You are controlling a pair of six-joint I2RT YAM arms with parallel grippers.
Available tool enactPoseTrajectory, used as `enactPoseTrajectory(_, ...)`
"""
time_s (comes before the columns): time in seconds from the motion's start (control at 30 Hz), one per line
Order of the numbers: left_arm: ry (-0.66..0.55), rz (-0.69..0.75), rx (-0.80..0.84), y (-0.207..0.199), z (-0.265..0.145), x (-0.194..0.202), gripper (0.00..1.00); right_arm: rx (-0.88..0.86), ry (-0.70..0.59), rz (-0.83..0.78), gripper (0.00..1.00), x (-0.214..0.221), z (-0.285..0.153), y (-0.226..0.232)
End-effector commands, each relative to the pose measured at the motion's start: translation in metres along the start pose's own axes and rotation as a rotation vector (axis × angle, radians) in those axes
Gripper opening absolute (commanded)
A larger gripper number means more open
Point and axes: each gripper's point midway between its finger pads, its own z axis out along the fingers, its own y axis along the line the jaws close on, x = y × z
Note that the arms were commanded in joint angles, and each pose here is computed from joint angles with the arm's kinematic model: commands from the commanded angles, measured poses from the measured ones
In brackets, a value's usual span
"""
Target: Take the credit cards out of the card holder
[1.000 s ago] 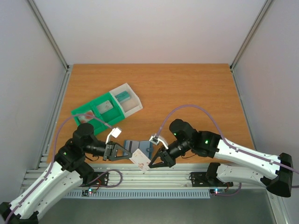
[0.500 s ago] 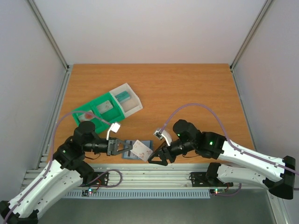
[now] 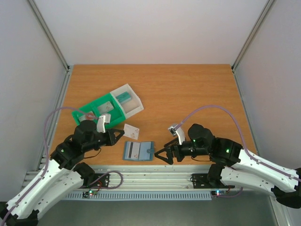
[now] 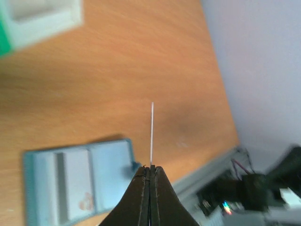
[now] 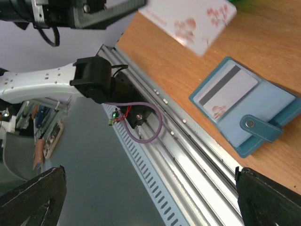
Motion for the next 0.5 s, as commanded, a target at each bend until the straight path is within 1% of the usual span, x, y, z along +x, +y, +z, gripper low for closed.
enactPoseTrajectory(0.0, -0.229, -0.017, -0.273, 0.034, -0.018, -0.047, 0.0, 0.039, -0.025, 0.033, 0.98, 0.002, -0.005, -0.01)
enactPoseTrajectory(0.17, -0.327, -0.018, -0.427, 0.055, -0.024, -0.075, 0.0, 0.025, -0.039, 0.036, 0.99, 0.003, -0.01, -0.008)
enactPoseTrajectory(0.27, -0.383, -0.021, -0.491, 0.064, -0.027, -0.094, 0.0, 0.013, -0.043, 0.037, 0.98, 0.004, -0.013, -0.005)
enactPoseTrajectory(0.47, -0.542, -0.054, -0.589, 0.085, -0.037, -0.132, 0.0, -0.003, -0.061, 0.027, 0.99, 0.003, -0.018, -0.003)
